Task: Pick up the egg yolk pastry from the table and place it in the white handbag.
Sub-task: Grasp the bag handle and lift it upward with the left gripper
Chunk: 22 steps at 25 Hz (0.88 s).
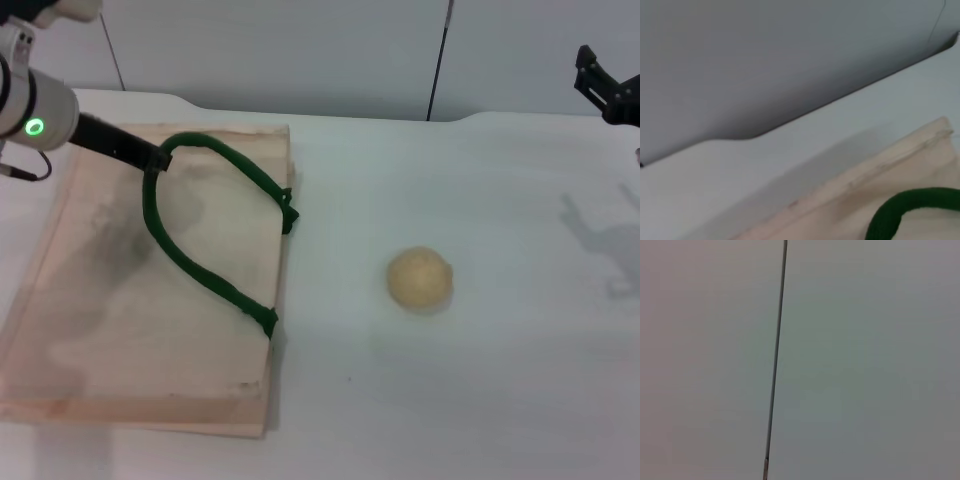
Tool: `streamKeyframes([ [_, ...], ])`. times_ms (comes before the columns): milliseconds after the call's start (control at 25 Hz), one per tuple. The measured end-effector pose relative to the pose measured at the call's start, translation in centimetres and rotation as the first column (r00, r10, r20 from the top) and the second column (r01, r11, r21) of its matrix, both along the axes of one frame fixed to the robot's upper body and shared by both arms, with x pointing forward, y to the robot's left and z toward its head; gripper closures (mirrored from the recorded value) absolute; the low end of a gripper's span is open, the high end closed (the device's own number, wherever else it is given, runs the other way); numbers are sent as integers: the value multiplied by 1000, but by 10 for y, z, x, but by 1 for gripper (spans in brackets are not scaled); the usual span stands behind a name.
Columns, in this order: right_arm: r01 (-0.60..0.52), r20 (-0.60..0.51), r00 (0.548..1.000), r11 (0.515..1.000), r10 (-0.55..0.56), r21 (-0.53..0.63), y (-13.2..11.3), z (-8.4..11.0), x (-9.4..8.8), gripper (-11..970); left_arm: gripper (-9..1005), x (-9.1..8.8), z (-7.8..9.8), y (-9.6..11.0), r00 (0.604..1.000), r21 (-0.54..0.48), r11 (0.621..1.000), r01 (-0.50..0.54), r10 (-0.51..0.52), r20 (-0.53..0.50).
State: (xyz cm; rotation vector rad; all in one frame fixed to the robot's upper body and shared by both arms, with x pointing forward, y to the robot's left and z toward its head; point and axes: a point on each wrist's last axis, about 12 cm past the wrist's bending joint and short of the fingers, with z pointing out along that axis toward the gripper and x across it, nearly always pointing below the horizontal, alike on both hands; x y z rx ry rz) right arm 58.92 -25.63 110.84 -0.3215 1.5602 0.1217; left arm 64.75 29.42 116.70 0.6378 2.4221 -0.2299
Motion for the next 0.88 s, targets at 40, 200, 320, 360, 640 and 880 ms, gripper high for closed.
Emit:
streamKeyframes([
  [40, 0, -1, 1000, 1000, 0, 0, 0, 0, 0, 129, 876, 0, 4, 0, 1000, -2, 1000, 3, -3, 9],
  [200, 1, -25, 1000, 1000, -2, -24, 1, -3, 1, 129, 876, -6, 19, 0, 998, -12, 999, 34, -33, 53],
  [320, -11, -47, 999, 998, 9, -55, 5, -5, 1, 129, 876, -14, 32, -4, 992, -14, 997, 76, -74, 106],
  [360, -17, -57, 998, 998, 13, -64, 7, -6, 0, 129, 876, -16, 37, -6, 989, -12, 996, 87, -85, 123],
  [640, -28, -173, 985, 988, 2, -150, 18, -9, -10, 128, 876, -34, 70, -7, 972, 14, 996, 92, -93, 215],
  [880, -5, -263, 963, 973, -57, -230, 20, 8, -34, 130, 876, -40, 81, -4, 964, 16, 996, 82, -84, 253],
])
